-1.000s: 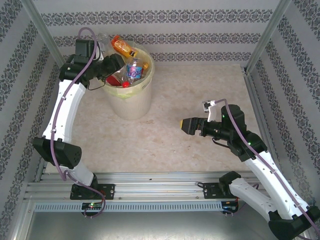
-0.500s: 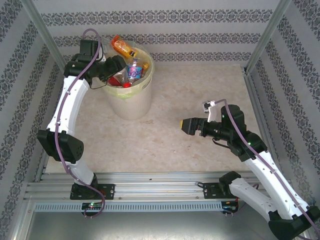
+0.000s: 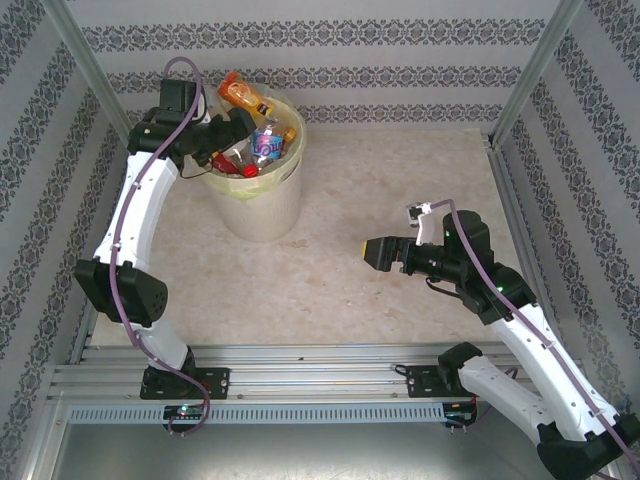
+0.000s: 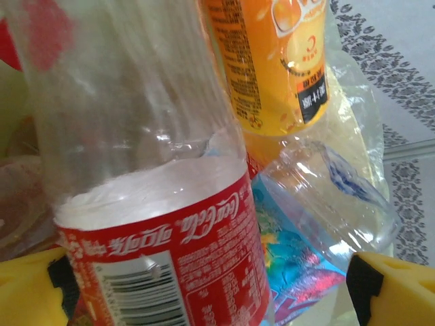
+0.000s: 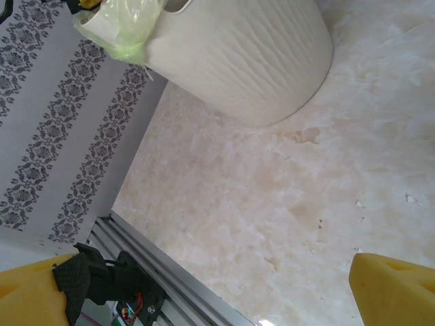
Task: Put the plastic bottles in the bin
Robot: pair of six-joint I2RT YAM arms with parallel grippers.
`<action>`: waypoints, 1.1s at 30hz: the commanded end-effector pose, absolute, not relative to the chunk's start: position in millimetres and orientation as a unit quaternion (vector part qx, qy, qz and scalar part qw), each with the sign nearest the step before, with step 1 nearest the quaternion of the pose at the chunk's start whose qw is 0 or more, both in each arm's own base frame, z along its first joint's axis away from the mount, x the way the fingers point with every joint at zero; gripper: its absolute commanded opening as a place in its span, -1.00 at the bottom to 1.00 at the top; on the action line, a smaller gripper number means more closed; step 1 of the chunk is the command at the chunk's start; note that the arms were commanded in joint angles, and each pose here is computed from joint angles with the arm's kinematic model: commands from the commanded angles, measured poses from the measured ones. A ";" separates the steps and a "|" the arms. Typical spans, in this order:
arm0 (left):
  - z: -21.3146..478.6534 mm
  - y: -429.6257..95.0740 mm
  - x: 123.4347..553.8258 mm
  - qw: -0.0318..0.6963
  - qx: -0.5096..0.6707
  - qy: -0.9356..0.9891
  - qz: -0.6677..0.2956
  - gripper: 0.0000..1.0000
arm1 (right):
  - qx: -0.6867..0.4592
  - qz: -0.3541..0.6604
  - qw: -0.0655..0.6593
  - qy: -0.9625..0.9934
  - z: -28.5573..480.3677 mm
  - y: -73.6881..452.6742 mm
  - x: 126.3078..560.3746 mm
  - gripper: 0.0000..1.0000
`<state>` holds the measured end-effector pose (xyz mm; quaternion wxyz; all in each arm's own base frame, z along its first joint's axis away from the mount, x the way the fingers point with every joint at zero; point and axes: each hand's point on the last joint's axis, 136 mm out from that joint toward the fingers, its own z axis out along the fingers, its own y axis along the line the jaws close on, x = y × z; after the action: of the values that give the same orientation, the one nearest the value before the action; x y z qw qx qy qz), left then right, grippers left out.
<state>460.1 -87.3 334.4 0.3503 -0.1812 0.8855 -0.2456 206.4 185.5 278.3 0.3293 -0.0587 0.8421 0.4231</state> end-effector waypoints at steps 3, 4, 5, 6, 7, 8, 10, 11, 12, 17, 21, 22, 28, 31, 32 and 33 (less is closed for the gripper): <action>380.9 -54.3 432.3 0.409 -0.176 0.877 -0.182 1.00 | -0.059 0.411 0.349 0.840 282.8 179.3 209.1 0.96; 384.0 -53.1 429.7 0.412 -0.174 0.877 -0.178 1.00 | -0.059 0.411 0.350 0.840 283.2 179.2 208.9 0.96; 388.0 -50.6 426.5 0.416 -0.173 0.876 -0.173 1.00 | -0.058 0.411 0.351 0.839 283.3 179.0 208.8 0.96; 391.5 -49.9 424.2 0.419 -0.169 0.876 -0.170 1.00 | -0.058 0.411 0.352 0.839 283.9 178.8 209.0 0.96; 396.0 -50.0 422.2 0.424 -0.164 0.874 -0.171 1.00 | -0.059 0.411 0.353 0.838 284.4 178.8 209.1 0.96; 400.4 -50.7 420.0 0.429 -0.159 0.872 -0.173 1.00 | -0.058 0.411 0.353 0.839 283.9 178.9 209.3 0.96; 409.1 -51.5 414.2 0.440 -0.150 0.868 -0.175 1.00 | -0.059 0.411 0.355 0.838 285.3 178.7 209.3 0.96; 412.3 -52.5 411.0 0.445 -0.143 0.866 -0.177 1.00 | -0.059 0.411 0.354 0.838 285.3 178.9 209.2 0.96; 413.8 -52.4 407.3 0.447 -0.139 0.866 -0.177 1.00 | -0.058 0.411 0.354 0.838 284.9 178.6 209.5 0.96; 405.3 -45.7 380.1 0.441 -0.131 0.874 -0.154 1.00 | -0.058 0.409 0.359 0.837 287.0 176.7 208.0 0.96; 386.1 -38.8 351.7 0.421 -0.143 0.885 -0.139 1.00 | -0.055 0.401 0.359 0.841 285.2 173.4 206.1 0.96; 381.4 -39.3 345.9 0.416 -0.147 0.886 -0.142 1.00 | -0.054 0.400 0.359 0.842 284.6 172.7 205.9 0.96; 342.2 -54.8 313.8 0.369 -0.168 0.893 -0.196 1.00 | -0.049 0.402 0.355 0.843 279.8 172.0 203.7 0.96; 333.4 -63.1 306.2 0.363 -0.177 0.886 -0.227 1.00 | -0.049 0.403 0.352 0.843 277.9 172.0 202.8 0.96; 332.0 -68.0 306.0 0.361 -0.174 0.883 -0.242 1.00 | -0.048 0.403 0.352 0.844 277.0 172.1 202.9 0.96; 331.1 -73.5 306.7 0.358 -0.172 0.880 -0.259 1.00 | -0.048 0.403 0.351 0.844 276.2 172.5 203.2 0.97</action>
<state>304.3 -58.8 322.5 0.3515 -0.1686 0.8983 -0.2028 202.6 176.0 282.3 0.3518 -0.0543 0.8401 0.4093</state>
